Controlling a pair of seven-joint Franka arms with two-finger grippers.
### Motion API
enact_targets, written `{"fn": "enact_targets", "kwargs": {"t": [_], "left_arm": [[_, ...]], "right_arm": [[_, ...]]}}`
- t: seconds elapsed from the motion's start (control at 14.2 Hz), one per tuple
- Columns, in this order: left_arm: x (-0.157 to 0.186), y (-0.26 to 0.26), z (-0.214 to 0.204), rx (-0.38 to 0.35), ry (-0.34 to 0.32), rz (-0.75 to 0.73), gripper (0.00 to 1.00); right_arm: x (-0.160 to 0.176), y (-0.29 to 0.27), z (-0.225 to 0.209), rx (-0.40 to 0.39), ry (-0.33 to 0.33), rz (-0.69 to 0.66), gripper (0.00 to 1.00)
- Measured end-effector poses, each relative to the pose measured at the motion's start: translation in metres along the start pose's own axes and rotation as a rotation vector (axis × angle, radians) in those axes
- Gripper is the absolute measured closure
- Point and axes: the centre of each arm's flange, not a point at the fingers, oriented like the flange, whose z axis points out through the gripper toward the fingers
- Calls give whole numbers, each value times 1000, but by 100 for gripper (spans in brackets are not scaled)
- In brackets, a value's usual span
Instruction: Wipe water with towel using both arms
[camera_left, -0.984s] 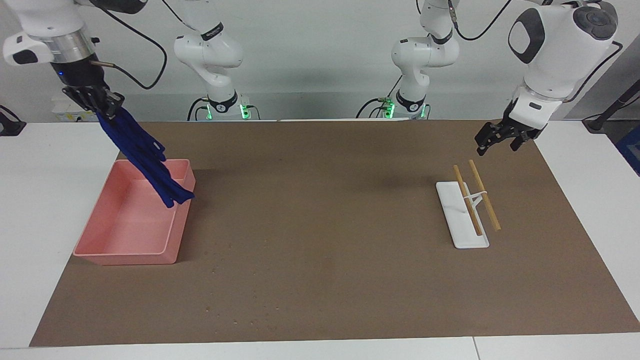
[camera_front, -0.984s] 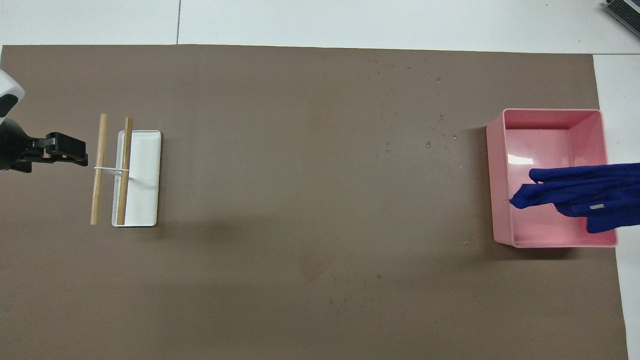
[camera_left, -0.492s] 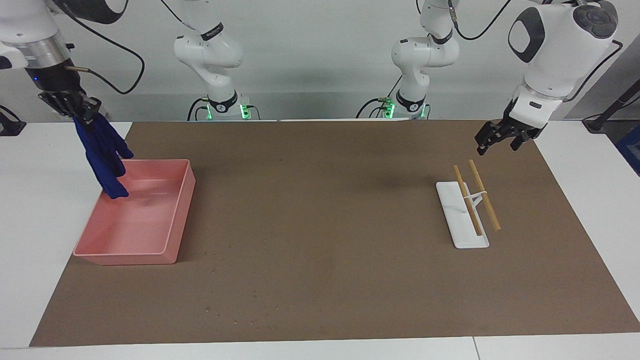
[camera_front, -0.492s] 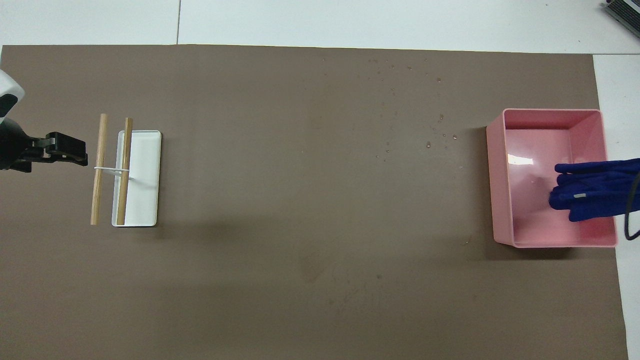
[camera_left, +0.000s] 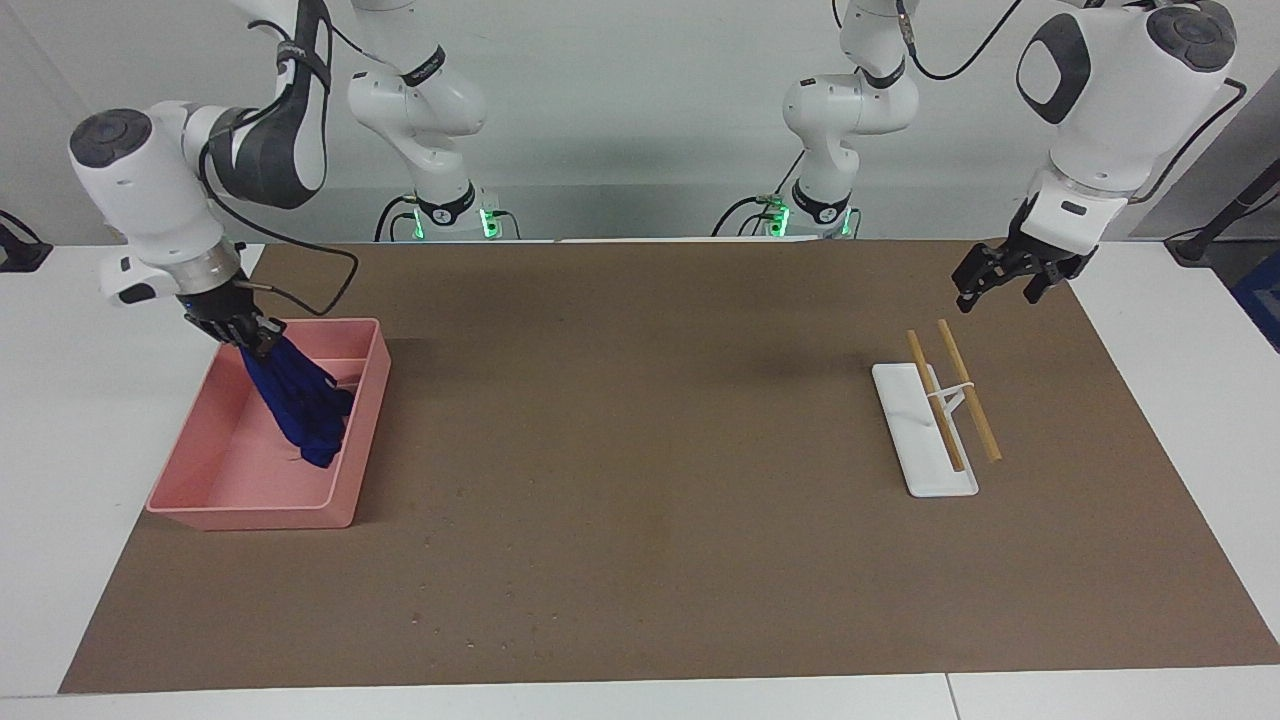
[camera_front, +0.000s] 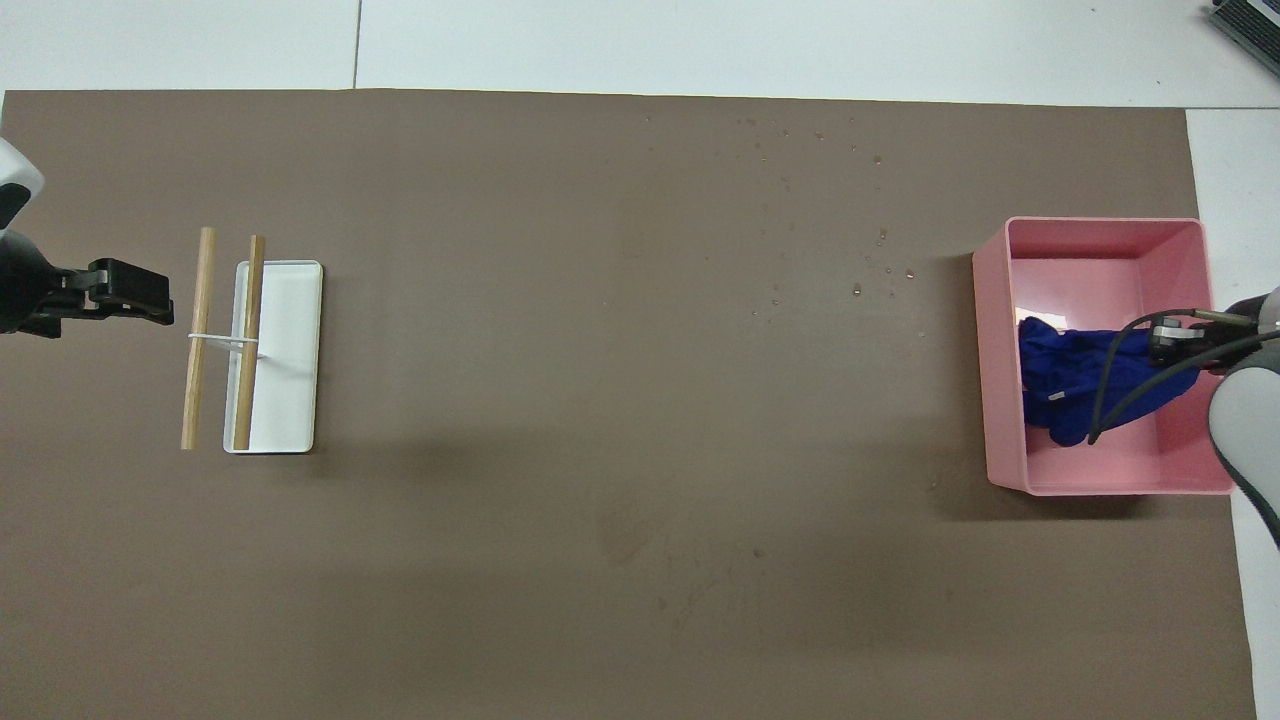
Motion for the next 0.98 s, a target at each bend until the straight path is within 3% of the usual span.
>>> {"fn": "enact_targets", "kwargs": {"t": [0.07, 0.21, 0.42, 0.7, 0.98], "left_arm": [[0, 0, 0, 0, 1, 0, 0], [0, 0, 0, 0, 2, 0, 0], [0, -1, 0, 0, 1, -1, 0], [-2, 1, -5, -1, 13, 1, 0], [-9, 9, -19, -4, 35, 17, 0]], "right_arm": [[4, -2, 16, -3, -13, 11, 96], [8, -12, 31, -7, -32, 43, 80], [9, -33, 13, -12, -55, 31, 45], [8, -60, -46, -10, -45, -16, 0], [-11, -116, -121, 12, -18, -49, 0]]}}
